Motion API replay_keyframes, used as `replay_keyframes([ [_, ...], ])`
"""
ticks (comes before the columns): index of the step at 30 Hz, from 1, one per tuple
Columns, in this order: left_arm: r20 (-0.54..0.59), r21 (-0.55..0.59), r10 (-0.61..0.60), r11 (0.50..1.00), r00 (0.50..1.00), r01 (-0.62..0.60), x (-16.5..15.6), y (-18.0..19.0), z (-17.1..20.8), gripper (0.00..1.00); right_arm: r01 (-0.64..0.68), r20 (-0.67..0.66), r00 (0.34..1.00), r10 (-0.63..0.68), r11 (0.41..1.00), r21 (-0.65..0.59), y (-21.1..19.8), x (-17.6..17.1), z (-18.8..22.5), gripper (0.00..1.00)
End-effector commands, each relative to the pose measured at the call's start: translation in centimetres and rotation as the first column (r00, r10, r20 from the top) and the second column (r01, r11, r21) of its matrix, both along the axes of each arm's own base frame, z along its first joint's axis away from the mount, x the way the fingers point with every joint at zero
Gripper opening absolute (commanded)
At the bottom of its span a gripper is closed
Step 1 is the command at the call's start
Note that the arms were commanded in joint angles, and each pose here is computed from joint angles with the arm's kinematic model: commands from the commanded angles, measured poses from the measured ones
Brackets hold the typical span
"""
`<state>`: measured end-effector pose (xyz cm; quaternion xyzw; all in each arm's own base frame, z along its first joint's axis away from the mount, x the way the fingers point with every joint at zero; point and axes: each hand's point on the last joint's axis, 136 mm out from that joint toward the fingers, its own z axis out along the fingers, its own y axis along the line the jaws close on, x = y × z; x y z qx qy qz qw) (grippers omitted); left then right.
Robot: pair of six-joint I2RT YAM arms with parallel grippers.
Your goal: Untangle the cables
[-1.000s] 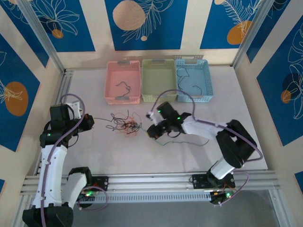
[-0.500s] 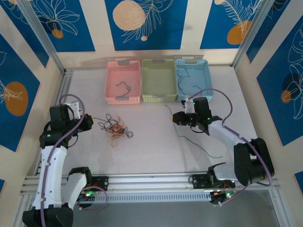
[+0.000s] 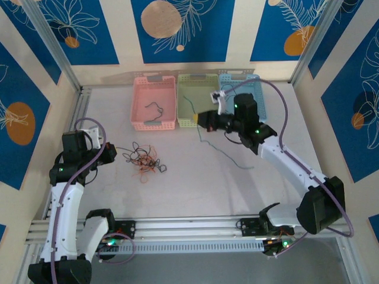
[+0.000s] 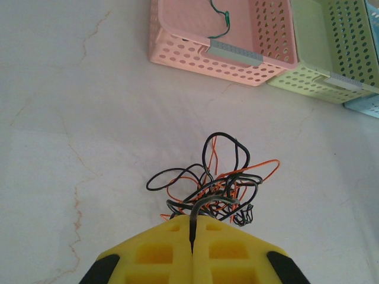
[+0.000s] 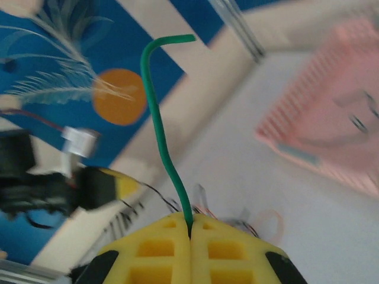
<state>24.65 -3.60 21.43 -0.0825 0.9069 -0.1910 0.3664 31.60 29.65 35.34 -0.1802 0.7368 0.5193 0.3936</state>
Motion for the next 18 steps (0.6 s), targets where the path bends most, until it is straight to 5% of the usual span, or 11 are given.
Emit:
replay_keyframes([
  [1, 0.015, -0.014, -0.013, 1.000, 1.000, 0.013, 0.0, -0.3, 0.2, 0.00, -0.001, -0.064, 0.998, 0.006, 0.997, 0.071, 1.6, 1.7, 0.6, 0.00],
  [9, 0.004, -0.030, -0.025, 0.999, 1.000, 0.025, 0.2, -0.6, -0.1, 0.00, -0.049, -0.096, 0.993, 0.065, 0.986, 0.161, 6.3, 5.2, 1.8, 0.00],
  [18, -0.002, -0.031, -0.025, 0.999, 1.000, 0.025, 0.2, -0.6, -0.3, 0.00, -0.024, -0.098, 0.993, 0.059, 0.945, 0.325, 11.1, 12.9, 3.7, 0.00],
])
